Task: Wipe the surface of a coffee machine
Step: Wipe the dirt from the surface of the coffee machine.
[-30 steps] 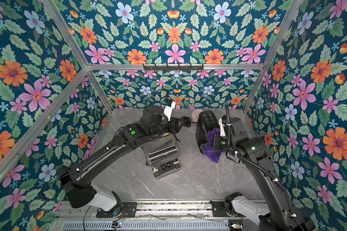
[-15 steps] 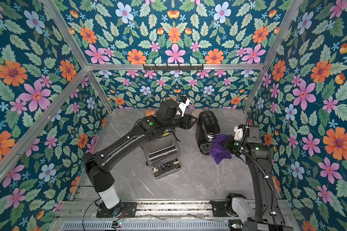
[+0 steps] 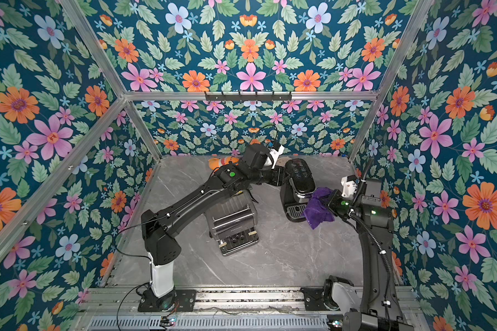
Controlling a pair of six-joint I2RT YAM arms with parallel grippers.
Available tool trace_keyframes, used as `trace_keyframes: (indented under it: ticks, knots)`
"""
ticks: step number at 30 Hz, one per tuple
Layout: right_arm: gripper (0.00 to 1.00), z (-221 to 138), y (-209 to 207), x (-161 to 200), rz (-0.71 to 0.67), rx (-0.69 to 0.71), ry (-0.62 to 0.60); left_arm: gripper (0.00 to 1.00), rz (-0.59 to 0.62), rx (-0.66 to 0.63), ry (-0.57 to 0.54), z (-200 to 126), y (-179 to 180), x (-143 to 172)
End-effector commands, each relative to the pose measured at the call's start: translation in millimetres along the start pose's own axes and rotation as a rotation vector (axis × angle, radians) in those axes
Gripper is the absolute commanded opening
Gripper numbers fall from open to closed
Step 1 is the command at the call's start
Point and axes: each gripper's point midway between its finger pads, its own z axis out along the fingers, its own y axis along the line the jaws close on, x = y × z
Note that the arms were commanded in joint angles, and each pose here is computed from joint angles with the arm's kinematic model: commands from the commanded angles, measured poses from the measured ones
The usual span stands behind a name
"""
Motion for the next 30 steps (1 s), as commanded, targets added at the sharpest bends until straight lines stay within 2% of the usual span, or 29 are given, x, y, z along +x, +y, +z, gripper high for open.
trace_keyframes:
  ticks: [1,10,18,24,30]
  knots:
    - [0.00,0.7,-3.5,-2.2,-0.023,0.012,-0.012,0.49,0.043,-0.044,-0.008,1.4,7.1,-4.1]
    - [0.00,16.3,-22.1,-14.6,0.042,0.016,-0.032,0.49,0.055,-0.054,-0.009,28.5,14.1,-3.3]
    - [0.00,21.6,-14.7,-20.5,0.075,-0.032,-0.019,0.49,0.076,-0.073,0.019,43.2,23.1,6.8]
    - [0.00,18.9,-7.0,-11.3,0.096,-0.076,-0.023,0.49,0.081,-0.089,0.038,48.7,28.6,13.9]
    - [0.00,21.3,-12.1,10.9,0.086,-0.064,0.044,0.49,0.067,-0.089,0.048,53.8,30.9,18.8]
